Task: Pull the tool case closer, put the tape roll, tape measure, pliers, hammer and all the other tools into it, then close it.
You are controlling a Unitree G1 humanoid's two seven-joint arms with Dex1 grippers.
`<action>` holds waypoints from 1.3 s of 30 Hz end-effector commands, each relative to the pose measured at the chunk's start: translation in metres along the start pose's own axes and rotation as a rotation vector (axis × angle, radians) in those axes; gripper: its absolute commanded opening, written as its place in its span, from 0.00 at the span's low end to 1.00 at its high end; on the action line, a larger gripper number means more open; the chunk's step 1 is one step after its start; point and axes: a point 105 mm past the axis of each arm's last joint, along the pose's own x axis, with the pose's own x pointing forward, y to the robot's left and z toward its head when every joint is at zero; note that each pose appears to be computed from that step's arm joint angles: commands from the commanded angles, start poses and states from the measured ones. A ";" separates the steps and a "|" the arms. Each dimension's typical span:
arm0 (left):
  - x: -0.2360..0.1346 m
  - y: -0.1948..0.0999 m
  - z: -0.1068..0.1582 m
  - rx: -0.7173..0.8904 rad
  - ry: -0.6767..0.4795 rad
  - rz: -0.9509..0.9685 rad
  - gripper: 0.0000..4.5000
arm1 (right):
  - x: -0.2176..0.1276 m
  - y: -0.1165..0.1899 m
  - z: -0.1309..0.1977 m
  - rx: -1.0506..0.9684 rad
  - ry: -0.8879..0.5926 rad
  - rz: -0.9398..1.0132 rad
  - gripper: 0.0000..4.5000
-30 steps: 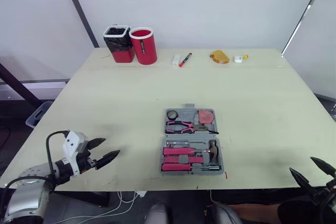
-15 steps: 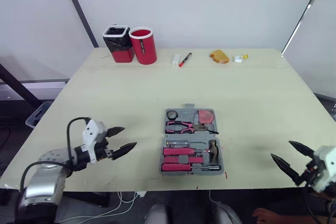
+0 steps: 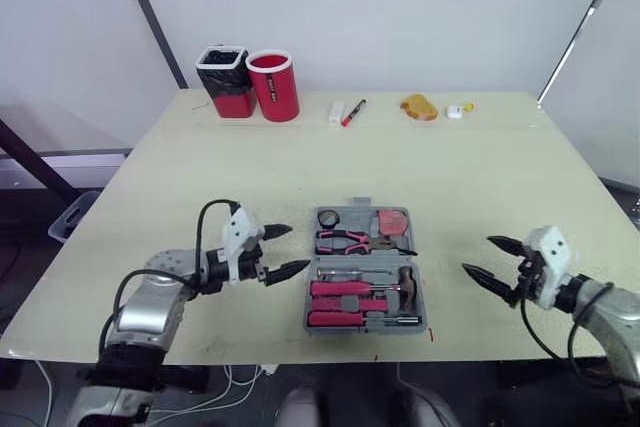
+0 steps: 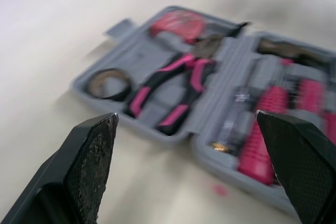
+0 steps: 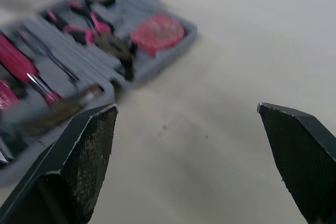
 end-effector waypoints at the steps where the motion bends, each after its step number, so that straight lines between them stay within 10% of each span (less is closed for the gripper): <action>1: -0.003 0.010 -0.011 0.042 0.052 -0.007 0.99 | 0.010 -0.006 0.005 -0.073 0.009 0.010 1.00; 3: -0.001 0.017 -0.019 0.056 0.087 -0.016 0.91 | 0.021 -0.003 0.004 -0.078 0.021 0.052 1.00; 13: 0.013 0.019 -0.039 0.076 0.181 -0.145 0.00 | 0.057 0.015 -0.001 -0.153 0.071 0.198 0.01; 39: 0.049 -0.001 -0.043 0.042 0.177 -0.293 0.00 | 0.088 0.051 0.002 -0.172 0.029 0.311 0.01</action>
